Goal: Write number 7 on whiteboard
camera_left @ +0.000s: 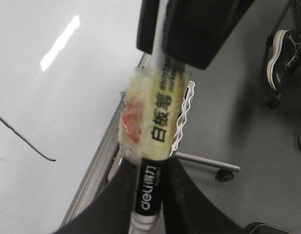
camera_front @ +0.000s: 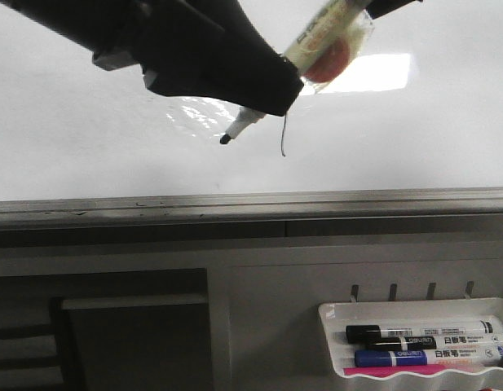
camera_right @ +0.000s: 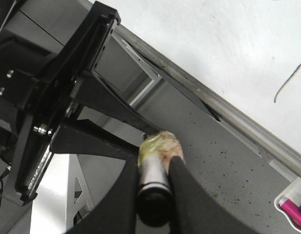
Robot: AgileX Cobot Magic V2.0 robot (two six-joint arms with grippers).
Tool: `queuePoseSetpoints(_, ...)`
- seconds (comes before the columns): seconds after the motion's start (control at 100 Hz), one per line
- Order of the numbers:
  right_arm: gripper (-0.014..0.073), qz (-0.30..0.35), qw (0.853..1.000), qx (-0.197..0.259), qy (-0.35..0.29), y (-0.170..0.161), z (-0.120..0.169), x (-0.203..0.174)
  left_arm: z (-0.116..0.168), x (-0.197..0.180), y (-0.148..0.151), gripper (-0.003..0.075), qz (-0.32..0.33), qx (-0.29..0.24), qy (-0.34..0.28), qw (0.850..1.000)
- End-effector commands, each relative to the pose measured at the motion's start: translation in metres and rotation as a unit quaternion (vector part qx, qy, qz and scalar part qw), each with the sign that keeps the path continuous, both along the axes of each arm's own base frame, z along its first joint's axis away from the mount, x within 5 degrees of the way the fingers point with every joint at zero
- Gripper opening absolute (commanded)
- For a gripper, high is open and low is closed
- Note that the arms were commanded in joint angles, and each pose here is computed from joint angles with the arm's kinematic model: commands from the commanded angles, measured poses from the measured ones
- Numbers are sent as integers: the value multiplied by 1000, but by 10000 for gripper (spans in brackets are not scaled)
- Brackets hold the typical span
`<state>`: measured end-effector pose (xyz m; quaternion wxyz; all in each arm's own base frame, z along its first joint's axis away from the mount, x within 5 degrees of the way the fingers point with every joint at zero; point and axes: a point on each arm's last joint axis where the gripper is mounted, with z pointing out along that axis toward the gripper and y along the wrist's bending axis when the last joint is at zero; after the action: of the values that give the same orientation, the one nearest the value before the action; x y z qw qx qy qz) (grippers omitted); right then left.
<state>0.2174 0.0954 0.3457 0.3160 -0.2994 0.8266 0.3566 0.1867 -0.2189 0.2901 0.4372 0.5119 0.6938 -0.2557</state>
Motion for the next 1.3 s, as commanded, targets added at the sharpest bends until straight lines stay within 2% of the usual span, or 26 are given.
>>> queuePoseSetpoints(0.0,-47,2,999,35,-17,3,17,-3,20,3,0,-20,38,-48,0,998)
queuePoseSetpoints(0.09,59,9,999,36,-14,3,17,-5,21,4,0,-20,47,-57,6,997)
queuePoseSetpoints(0.23,381,12,999,38,-13,3,18,-5,23,7,2,-20,66,-64,3,996)
queuePoseSetpoints(0.3,448,6,999,39,-19,1,20,-6,25,8,3,-20,77,-68,0,995)
queuePoseSetpoints(0.43,449,-38,997,37,-52,-16,30,-10,35,8,13,-20,119,-91,-14,989)
queuePoseSetpoints(0.55,449,-94,992,14,-89,-39,40,-18,44,7,31,-20,206,-137,-10,969)
queuePoseSetpoints(0.62,449,-120,988,13,-98,-48,43,-24,44,4,43,-20,255,-167,9,952)
queuePoseSetpoints(0.7,449,-135,985,13,-111,-50,45,-31,39,2,58,-20,324,-199,42,924)
queuePoseSetpoints(0.79,449,-135,984,13,-116,-50,44,-37,30,2,75,-20,401,-209,58,890)
queuePoseSetpoints(0.84,449,-134,985,14,-112,-49,42,-38,26,4,80,-20,428,-206,58,878)
queuePoseSetpoints(1.05,449,-135,984,22,-111,-49,42,-39,13,26,87,-20,438,-193,84,874)
queuePoseSetpoints(1.2,449,-136,984,30,-111,-48,44,-39,4,47,93,-20,452,-207,132,858)
queuePoseSetpoints(1.29,449,-136,984,31,-112,-48,44,-39,0,57,92,-20,444,-210,151,858)
